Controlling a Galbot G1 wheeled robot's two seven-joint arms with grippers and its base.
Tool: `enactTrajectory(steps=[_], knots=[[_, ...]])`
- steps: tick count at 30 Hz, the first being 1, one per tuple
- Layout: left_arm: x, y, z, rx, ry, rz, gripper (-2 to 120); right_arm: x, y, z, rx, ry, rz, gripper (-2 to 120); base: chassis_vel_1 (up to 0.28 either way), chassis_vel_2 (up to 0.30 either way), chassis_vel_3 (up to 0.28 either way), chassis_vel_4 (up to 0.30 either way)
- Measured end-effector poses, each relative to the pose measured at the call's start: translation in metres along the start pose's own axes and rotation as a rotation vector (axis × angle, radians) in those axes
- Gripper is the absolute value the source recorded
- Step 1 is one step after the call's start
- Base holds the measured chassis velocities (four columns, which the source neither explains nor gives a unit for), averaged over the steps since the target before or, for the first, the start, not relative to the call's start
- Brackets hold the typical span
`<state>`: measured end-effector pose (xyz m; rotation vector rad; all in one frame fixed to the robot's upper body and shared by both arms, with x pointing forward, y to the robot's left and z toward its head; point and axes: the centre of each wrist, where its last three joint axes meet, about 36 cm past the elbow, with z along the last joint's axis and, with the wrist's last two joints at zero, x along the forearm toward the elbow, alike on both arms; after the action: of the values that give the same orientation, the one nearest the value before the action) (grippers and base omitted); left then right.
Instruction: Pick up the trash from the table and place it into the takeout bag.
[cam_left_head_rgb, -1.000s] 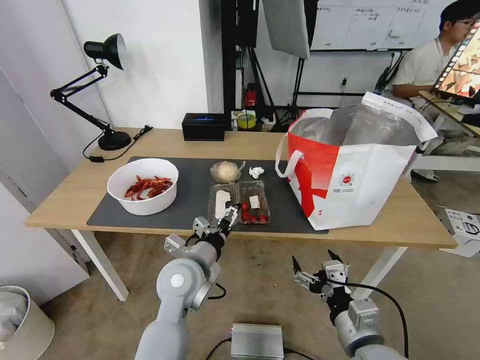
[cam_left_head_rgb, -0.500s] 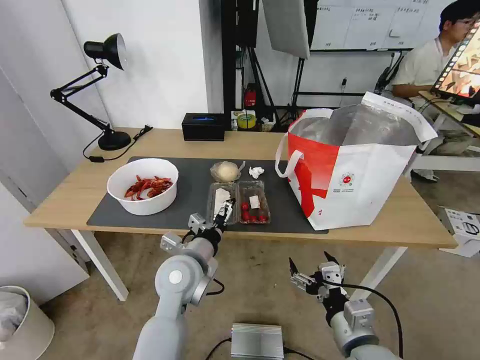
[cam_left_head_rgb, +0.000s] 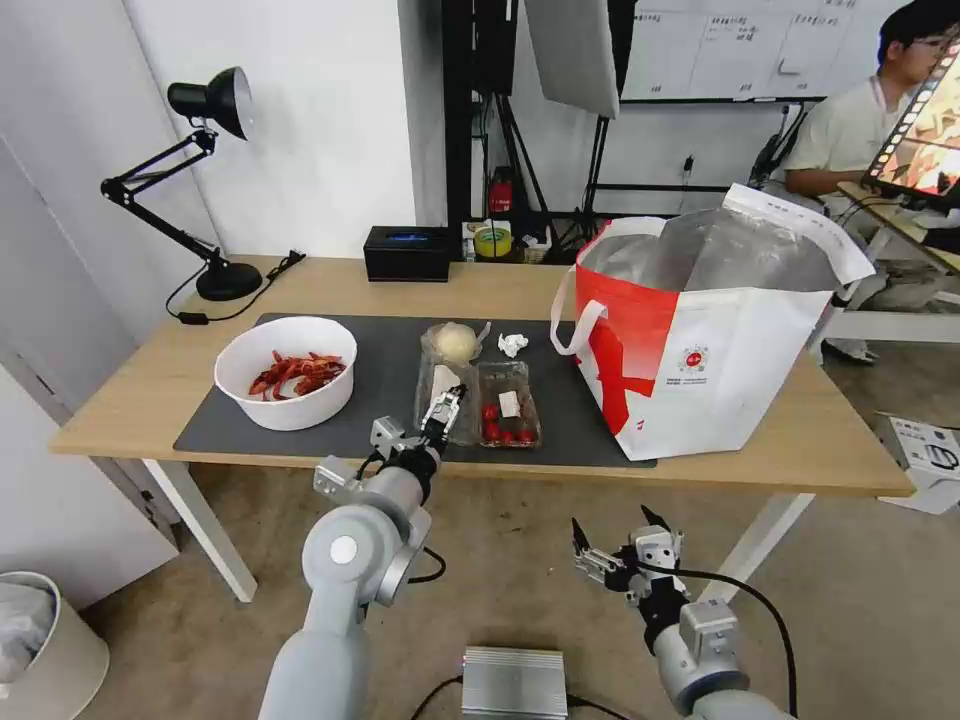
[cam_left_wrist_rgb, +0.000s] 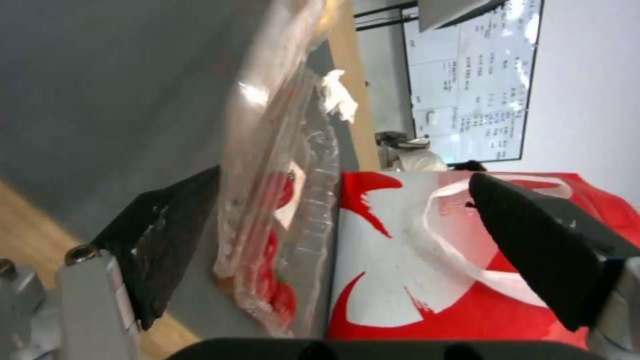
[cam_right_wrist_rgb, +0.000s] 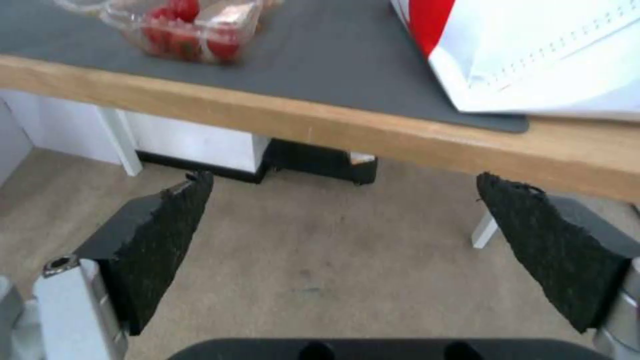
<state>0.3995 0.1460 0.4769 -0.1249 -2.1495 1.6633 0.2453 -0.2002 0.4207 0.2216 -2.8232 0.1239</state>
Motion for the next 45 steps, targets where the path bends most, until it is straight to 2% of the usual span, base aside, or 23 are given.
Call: enactTrajectory(steps=[9, 17, 33, 45], knots=[[0.003, -0.011, -0.001, 0.004, -0.002, 0.059, 100, 0.004, 0.000, -0.004, 0.000, -0.008, 0.003, 100, 0.000, 0.000, 0.000, 0.000], [0.004, -0.013, 0.004, 0.000, 0.012, 0.077, 100, 0.004, -0.002, -0.005, 0.001, -0.008, 0.010, 100, 0.000, 0.000, 0.000, 0.000], [0.000, -0.015, 0.042, -0.055, 0.099, 0.097, 100, 0.010, -0.005, -0.007, 0.004, -0.009, 0.028, 100, 0.000, 0.000, 0.000, 0.000], [0.005, -0.022, 0.039, -0.074, 0.084, 0.152, 100, 0.012, -0.009, -0.009, 0.004, -0.017, 0.024, 100, 0.000, 0.000, 0.000, 0.000]])
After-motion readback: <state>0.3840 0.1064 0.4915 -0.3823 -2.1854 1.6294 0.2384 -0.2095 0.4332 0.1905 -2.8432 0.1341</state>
